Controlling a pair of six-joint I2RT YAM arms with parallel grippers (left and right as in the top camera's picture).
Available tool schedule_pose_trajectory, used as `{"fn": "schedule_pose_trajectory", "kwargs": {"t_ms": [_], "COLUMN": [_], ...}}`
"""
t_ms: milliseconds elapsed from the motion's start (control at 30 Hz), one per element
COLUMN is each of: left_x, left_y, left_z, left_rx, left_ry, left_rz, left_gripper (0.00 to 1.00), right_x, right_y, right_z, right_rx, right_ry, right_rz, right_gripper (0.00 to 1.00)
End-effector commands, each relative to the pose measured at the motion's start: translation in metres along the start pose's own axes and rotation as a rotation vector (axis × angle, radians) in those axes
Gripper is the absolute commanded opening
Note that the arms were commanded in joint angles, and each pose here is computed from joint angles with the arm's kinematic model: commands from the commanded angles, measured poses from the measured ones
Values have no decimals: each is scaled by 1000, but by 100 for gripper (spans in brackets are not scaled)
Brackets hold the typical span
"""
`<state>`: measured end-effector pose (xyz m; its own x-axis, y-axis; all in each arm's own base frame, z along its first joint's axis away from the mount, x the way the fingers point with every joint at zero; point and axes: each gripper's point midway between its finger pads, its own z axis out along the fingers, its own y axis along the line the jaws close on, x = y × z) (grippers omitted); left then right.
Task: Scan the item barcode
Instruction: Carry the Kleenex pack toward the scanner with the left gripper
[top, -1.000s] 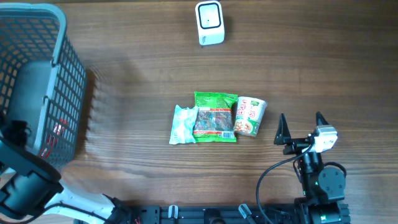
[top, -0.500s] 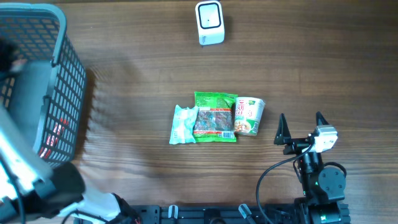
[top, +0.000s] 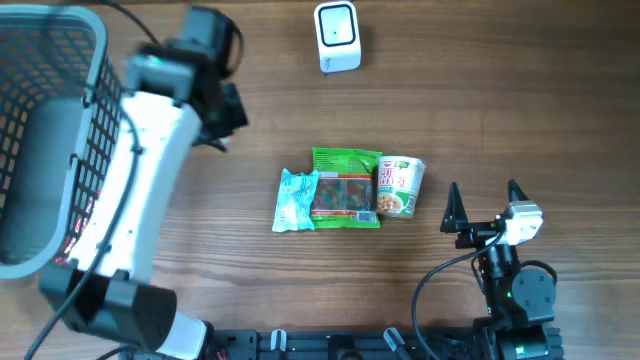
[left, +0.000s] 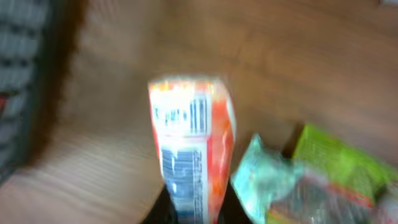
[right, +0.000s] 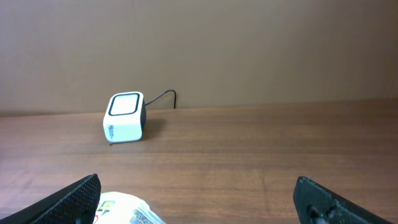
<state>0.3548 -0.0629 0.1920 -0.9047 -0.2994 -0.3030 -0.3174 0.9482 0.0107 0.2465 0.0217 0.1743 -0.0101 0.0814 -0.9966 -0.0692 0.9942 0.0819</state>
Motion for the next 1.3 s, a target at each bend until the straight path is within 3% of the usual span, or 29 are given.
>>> {"fn": "schedule_pose_trajectory", "kwargs": {"t_ms": [0, 100, 367, 533, 1033, 1133, 1200, 1267], "left_x": [29, 38, 45, 47, 64, 58, 58, 58], "left_y": [-18, -33, -49, -60, -68, -71, -71, -71], "left_z": [63, 100, 144, 148, 165, 165, 165, 165], "left_rx": [19, 61, 58, 83, 59, 63, 63, 63], "left_ry": [27, -9, 12, 3, 37, 11, 11, 10], "left_rz": [57, 70, 185, 269, 315, 311, 311, 311], "left_gripper": [4, 4, 4, 4, 5, 11, 27, 36], "right_x": [-1, -1, -1, -1, -1, -1, -1, -1], "right_y": [1, 1, 1, 1, 1, 1, 1, 1], "right_z": [0, 0, 0, 0, 0, 0, 0, 0], "right_rx": [-8, -8, -8, -8, -8, -8, -8, -8], "right_ry": [-5, -5, -5, -5, -5, -5, -6, -5], "right_rz": [-3, -3, -3, -3, -3, -3, -3, -3], "right_gripper": [100, 100, 100, 100, 100, 100, 100, 100]}}
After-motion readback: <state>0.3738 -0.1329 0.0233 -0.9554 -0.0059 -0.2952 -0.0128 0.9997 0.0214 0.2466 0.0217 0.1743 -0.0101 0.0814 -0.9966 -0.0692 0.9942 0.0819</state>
